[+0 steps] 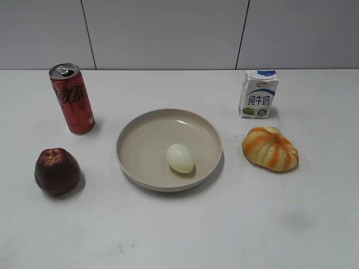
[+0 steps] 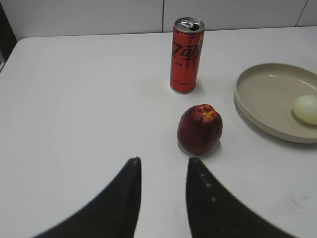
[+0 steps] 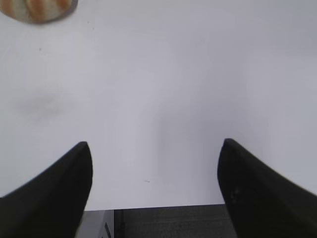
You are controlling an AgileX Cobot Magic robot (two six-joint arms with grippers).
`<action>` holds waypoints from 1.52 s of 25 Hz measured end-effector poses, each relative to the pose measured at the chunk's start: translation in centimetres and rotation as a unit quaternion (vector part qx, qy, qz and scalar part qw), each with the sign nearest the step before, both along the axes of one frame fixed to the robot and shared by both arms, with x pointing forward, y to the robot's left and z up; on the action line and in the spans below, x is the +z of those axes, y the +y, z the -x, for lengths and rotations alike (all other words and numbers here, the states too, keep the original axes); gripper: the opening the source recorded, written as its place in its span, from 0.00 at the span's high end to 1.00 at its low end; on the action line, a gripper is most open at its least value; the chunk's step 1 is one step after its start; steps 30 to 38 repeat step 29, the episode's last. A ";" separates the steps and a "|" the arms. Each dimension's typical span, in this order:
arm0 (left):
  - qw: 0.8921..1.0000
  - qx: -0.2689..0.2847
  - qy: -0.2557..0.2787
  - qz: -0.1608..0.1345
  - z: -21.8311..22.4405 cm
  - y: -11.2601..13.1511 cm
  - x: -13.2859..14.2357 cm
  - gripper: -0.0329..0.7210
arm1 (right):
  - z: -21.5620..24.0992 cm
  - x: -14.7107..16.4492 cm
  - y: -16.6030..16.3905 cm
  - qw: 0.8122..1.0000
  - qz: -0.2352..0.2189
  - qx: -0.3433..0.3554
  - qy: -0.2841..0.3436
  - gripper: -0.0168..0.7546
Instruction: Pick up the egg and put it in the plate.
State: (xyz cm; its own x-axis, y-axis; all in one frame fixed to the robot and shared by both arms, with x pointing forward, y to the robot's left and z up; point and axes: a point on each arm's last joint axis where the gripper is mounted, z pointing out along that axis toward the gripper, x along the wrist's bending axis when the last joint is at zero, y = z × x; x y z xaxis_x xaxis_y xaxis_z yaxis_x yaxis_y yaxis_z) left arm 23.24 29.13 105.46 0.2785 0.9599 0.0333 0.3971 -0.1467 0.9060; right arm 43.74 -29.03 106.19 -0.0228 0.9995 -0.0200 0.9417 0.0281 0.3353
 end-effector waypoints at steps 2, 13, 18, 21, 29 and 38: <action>1.000 0.000 0.000 0.000 0.0 0.0 0.0 0.65 | 2.2 -0.8 -0.1 1.000 -0.001 0.001 -0.014 0.21; 1.000 0.000 0.000 0.000 0.0 0.0 0.0 0.65 | 11.8 -2.8 -0.6 0.994 -0.007 0.001 -0.111 0.21; 1.000 0.000 0.000 0.000 0.0 0.0 0.0 0.65 | 14.6 -1.6 -0.8 0.978 -0.012 0.000 -0.207 0.21; 1.000 0.000 0.000 0.000 0.0 0.0 0.0 0.65 | 16.2 -1.1 -0.9 0.966 -0.015 0.000 -0.258 0.21; 1.000 0.000 0.000 0.000 0.0 0.0 0.0 0.65 | 19.7 -0.7 -1.1 0.931 -0.021 0.001 -0.363 0.21; 1.000 0.000 0.000 0.000 0.0 0.0 0.0 0.65 | 19.7 -0.7 -1.1 0.931 -0.021 0.001 -0.363 0.21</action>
